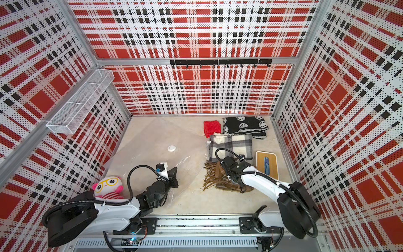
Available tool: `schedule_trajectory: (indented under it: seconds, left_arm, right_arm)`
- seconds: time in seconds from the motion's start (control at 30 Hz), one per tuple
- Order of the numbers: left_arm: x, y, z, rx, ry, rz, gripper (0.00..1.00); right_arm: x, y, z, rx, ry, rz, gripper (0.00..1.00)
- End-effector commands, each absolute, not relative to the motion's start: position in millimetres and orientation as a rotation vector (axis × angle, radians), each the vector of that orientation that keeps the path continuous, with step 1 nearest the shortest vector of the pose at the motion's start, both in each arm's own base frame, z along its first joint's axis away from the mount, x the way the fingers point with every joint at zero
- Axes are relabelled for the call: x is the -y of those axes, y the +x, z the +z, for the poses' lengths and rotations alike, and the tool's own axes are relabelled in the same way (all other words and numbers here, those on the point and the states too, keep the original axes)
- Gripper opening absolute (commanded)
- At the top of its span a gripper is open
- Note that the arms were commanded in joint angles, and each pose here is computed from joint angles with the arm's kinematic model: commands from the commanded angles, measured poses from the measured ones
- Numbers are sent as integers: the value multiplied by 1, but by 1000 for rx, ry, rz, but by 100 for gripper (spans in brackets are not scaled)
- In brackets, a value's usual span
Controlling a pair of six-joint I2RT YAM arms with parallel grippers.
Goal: Take the scarf out of the vacuum bag
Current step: Take out the scarf from the vacuum bag, then adjust the scarf at the center of the board.
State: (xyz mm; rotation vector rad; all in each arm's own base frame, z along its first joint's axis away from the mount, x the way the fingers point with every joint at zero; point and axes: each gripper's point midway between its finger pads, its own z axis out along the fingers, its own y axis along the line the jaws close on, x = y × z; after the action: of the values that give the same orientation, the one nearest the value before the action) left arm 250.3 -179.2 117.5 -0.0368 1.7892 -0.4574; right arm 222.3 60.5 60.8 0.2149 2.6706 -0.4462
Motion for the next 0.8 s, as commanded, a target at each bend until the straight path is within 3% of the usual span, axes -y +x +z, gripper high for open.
schedule_trajectory:
  seconds: [0.0,0.2,0.4,0.6,0.77]
  left_arm:
    - [176,248,117,-1786,-30,-442,0]
    - [175,247,118,-1784,-33,-440,0]
    - [176,247,117,-1787,-28,-442,0]
    - [177,247,120,-1781,-27,-448,0]
    - [174,246,119,-1780,-32,-434,0]
  right_arm:
    - [-62,217,69,-2651,269,-397,44]
    - [-86,228,96,-2581,223,-314,51]
    - [-121,272,116,-2475,165,-172,47]
    - [-142,309,90,-2501,130,-62,42]
    - [-197,297,67,-2553,-36,-24,44]
